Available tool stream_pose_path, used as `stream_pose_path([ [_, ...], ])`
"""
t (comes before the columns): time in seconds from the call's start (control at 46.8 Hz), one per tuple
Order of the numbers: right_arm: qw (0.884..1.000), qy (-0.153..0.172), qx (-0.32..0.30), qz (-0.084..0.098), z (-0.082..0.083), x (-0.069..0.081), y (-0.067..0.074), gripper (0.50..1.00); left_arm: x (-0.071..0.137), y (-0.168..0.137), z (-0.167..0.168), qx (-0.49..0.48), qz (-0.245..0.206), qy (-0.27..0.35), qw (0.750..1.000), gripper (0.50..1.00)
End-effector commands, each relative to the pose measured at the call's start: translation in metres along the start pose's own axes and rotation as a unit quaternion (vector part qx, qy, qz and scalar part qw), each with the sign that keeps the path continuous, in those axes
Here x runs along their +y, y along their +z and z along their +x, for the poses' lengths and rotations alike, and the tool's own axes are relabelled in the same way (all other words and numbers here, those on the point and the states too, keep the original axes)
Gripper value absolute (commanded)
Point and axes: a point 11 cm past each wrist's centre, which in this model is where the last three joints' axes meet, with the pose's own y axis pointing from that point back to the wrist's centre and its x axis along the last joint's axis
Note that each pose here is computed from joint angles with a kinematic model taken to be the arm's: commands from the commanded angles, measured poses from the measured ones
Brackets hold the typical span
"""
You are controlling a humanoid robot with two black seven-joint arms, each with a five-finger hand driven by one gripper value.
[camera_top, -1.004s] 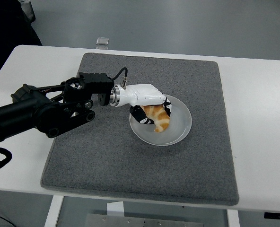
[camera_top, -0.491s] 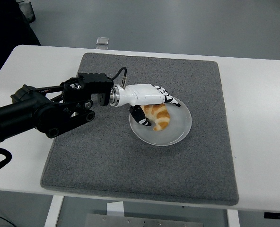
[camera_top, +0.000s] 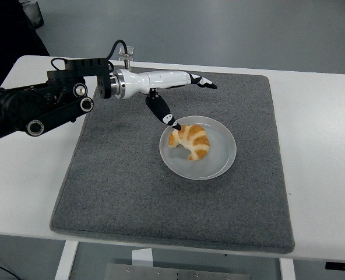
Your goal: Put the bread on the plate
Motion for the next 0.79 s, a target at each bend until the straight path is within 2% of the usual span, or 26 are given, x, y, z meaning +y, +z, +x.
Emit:
stream_pose_path([
  [0.0,1.0,0.0,0.0,0.0,0.0,0.0,0.0,0.952,0.013,0.002,0.026,0.051,-0.008,0.027,0.998,1.0],
  [0.171,1.0,0.0,0.0,0.0,0.0,0.0,0.0,0.952,0.05,-0.01,0.074,0.156,-0.019,0.108,0.982,0.999],
  [0.406,1.0,0.0,0.0,0.0,0.0,0.0,0.0,0.952,0.085,-0.039,0.103,0.306,-0.042,0.211,0.927,0.999],
  [0.62,1.0,0.0,0.0,0.0,0.0,0.0,0.0,0.952,0.108,-0.062,0.102,0.36,-0.036,0.247,0.899,0.996],
  [0.769,1.0,0.0,0.0,0.0,0.0,0.0,0.0,0.952,0.114,-0.074,0.093,0.396,-0.031,0.258,0.881,0.996],
])
